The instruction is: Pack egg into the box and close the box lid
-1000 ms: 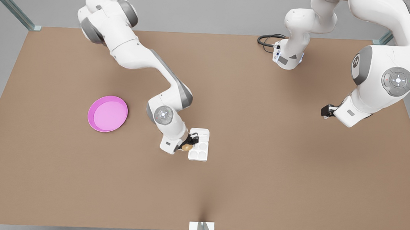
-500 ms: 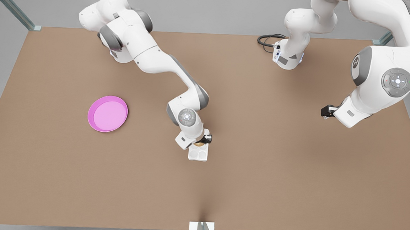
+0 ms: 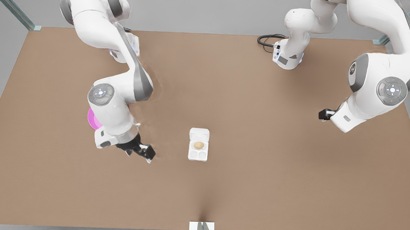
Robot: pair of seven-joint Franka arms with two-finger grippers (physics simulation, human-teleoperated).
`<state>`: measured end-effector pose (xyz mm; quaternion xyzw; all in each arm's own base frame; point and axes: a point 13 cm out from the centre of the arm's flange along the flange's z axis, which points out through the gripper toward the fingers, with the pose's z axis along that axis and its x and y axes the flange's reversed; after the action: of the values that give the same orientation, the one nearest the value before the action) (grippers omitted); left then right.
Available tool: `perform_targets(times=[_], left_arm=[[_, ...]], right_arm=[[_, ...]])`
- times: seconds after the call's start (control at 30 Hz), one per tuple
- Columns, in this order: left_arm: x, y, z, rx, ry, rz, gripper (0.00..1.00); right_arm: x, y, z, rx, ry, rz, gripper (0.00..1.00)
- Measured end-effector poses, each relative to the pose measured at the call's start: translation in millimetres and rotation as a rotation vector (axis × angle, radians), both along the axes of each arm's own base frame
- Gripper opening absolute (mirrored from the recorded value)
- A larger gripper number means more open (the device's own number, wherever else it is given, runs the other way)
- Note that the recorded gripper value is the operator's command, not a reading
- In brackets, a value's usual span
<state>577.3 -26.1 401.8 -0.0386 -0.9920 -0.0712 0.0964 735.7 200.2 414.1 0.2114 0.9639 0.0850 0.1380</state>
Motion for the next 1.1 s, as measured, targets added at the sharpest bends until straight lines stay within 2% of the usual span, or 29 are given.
perform_targets(times=[0.03,0.1,0.13,0.17,0.2,0.27,0.33,0.37,0.43,0.53,0.63,0.7,0.77,1.1], left_arm=[[0.9,-1.6,-34.6,0.005,0.067,-0.002,1.00],[-21.2,-23.4,-72.5,0.027,0.216,-0.034,1.00],[-47.3,-70.6,-80.5,0.048,0.289,-0.116,1.00],[-89.7,-127.9,-83.0,0.063,0.348,-0.216,1.00],[-136.9,-184.1,-86.1,0.078,0.390,-0.318,0.95],[-237.7,-290.2,-102.1,0.115,0.439,-0.514,0.24],[-316.8,-369.3,-135.2,0.117,0.457,-0.613,0.21],[-336.0,-403.2,-163.3,0.104,0.458,-0.609,0.21],[-354.8,-446.8,-222.8,0.077,0.444,-0.547,0.21],[-343.9,-480.7,-289.1,0.017,0.360,-0.393,0.21],[-288.1,-476.8,-318.3,-0.001,0.224,-0.214,0.21],[-258.1,-476.1,-316.2,-0.008,0.136,-0.138,0.21],[-242.2,-476.3,-314.3,-0.007,0.083,-0.079,0.21],[-156.7,-474.3,-299.7,-0.004,-0.096,0.167,0.21]], right_arm=[[-12.8,-77.4,18.9,-0.010,0.042,-0.053,1.00],[-41.2,-130.3,26.9,-0.058,0.122,-0.039,1.00],[-50.5,-138.9,28.6,-0.092,0.150,-0.010,1.00],[-57.0,-142.9,32.4,-0.128,0.168,0.023,1.00],[-63.2,-144.4,33.1,-0.157,0.188,0.056,1.00],[-77.6,-144.5,31.9,-0.176,0.243,0.107,1.00],[-89.0,-150.8,28.1,-0.217,0.293,0.149,1.00],[-93.0,-154.6,26.6,-0.237,0.311,0.167,1.00],[-97.2,-171.7,22.4,-0.261,0.342,0.181,1.00],[-104.4,-189.8,23.5,-0.258,0.376,0.198,1.00],[-108.1,-206.7,35.5,-0.228,0.383,0.201,1.00],[-111.6,-209.5,35.9,-0.218,0.395,0.217,1.00],[-114.4,-208.6,35.5,-0.214,0.405,0.238,1.00],[-122.1,-220.2,34.4,-0.202,0.434,0.292,1.00]])
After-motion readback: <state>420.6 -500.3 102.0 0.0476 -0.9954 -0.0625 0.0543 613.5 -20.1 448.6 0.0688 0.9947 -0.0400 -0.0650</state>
